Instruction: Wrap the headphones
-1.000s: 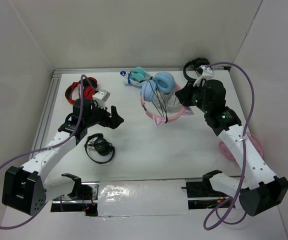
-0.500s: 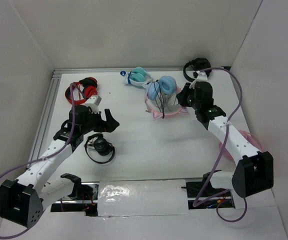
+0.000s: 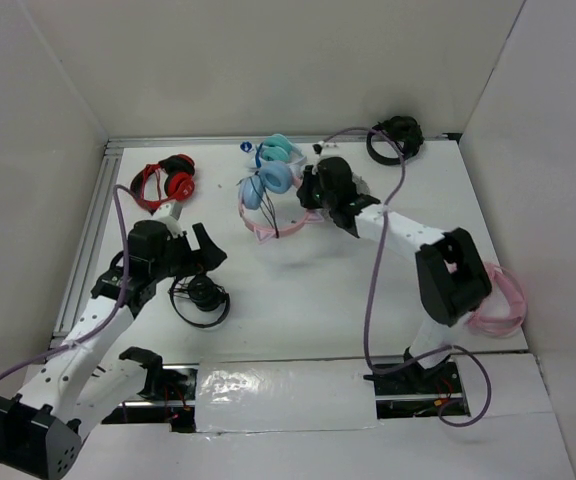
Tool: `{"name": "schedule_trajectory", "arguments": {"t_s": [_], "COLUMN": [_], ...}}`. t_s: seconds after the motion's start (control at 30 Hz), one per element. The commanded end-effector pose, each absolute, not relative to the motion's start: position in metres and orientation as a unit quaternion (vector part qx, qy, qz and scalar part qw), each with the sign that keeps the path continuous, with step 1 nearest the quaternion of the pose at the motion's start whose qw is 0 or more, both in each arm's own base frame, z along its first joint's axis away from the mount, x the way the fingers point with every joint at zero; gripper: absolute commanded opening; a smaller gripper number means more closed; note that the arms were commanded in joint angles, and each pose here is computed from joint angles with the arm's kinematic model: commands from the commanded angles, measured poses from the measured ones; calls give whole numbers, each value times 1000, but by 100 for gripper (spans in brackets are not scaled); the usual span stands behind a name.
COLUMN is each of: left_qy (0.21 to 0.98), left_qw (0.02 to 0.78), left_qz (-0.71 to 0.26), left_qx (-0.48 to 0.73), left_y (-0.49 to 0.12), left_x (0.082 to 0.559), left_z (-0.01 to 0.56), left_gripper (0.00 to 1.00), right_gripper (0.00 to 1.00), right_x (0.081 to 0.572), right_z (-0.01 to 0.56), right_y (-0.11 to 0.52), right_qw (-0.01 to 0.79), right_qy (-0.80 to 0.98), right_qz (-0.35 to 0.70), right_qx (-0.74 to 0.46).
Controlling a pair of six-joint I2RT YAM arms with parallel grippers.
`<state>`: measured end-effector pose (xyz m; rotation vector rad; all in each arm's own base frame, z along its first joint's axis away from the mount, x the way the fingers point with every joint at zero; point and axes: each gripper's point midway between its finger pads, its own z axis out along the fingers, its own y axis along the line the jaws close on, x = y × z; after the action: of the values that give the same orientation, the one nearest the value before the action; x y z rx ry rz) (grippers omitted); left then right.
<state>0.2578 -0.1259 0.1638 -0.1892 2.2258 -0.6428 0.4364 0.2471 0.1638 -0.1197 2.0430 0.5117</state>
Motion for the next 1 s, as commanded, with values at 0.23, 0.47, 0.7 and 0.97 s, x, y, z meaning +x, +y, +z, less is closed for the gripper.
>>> {"name": "schedule_trajectory", "arguments": {"t_s": [0.23, 0.47, 0.7, 0.97], "left_qy": [841, 842, 844, 841], "left_qw": [452, 452, 446, 453], "left_qz": [-264, -253, -258, -257], "left_qx": [-137, -150, -146, -143], "left_y": [-111, -106, -109, -108], "left_x": [250, 250, 251, 251], "left_z": [199, 195, 193, 194], "left_gripper": [99, 99, 99, 99], "right_gripper": [0, 0, 0, 5], "right_x": [525, 530, 537, 542], "right_z": [204, 175, 151, 146], "right_y": [333, 367, 381, 387], "right_qw": [559, 537, 519, 498], "right_qy": [792, 802, 817, 828], "right_qz": [237, 244, 229, 226], "right_qx": [65, 91, 103, 125]}}
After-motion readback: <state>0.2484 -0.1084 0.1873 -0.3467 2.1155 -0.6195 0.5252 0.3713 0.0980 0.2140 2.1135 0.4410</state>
